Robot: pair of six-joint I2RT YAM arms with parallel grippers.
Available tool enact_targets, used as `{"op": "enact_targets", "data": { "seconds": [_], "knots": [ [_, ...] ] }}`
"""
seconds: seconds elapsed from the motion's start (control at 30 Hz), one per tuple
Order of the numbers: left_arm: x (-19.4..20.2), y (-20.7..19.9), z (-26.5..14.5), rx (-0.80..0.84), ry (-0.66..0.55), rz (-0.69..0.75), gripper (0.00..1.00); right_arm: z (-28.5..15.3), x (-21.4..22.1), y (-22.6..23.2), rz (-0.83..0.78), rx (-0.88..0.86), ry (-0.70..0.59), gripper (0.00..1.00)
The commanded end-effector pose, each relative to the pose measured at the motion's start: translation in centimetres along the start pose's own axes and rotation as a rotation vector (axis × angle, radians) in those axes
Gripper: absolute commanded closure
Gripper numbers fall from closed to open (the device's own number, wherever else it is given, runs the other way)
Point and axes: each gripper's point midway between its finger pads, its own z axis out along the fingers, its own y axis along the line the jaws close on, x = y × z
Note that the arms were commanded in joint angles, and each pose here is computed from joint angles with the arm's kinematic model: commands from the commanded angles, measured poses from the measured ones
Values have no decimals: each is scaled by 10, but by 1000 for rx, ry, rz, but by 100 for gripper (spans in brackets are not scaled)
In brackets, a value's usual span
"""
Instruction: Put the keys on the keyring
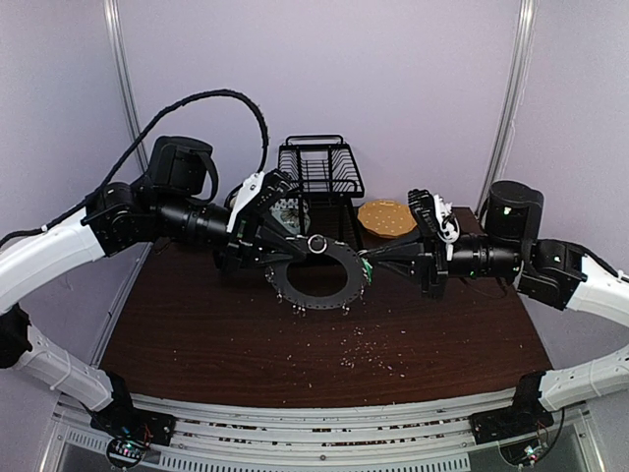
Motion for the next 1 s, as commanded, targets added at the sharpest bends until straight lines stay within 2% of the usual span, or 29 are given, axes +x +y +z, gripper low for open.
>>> {"op": "enact_targets", "data": {
  "seconds": [0.0,0.4,0.7,0.97],
  "knots": [
    [-17,-2,-1,59,-91,-12,100,-8,-14,5,-100,5,-77,100],
    [-18,-2,-4,123,-134,-72,100,-14,-6,7,-198,25,-76,100],
    [-15,-1,-8,170,-165,-120,100,-14,31,-4,-335,98,58,100],
    [-14,-2,-10,212,-207,-146,100,-9,40,-8,-409,109,76,100]
  ]
}}
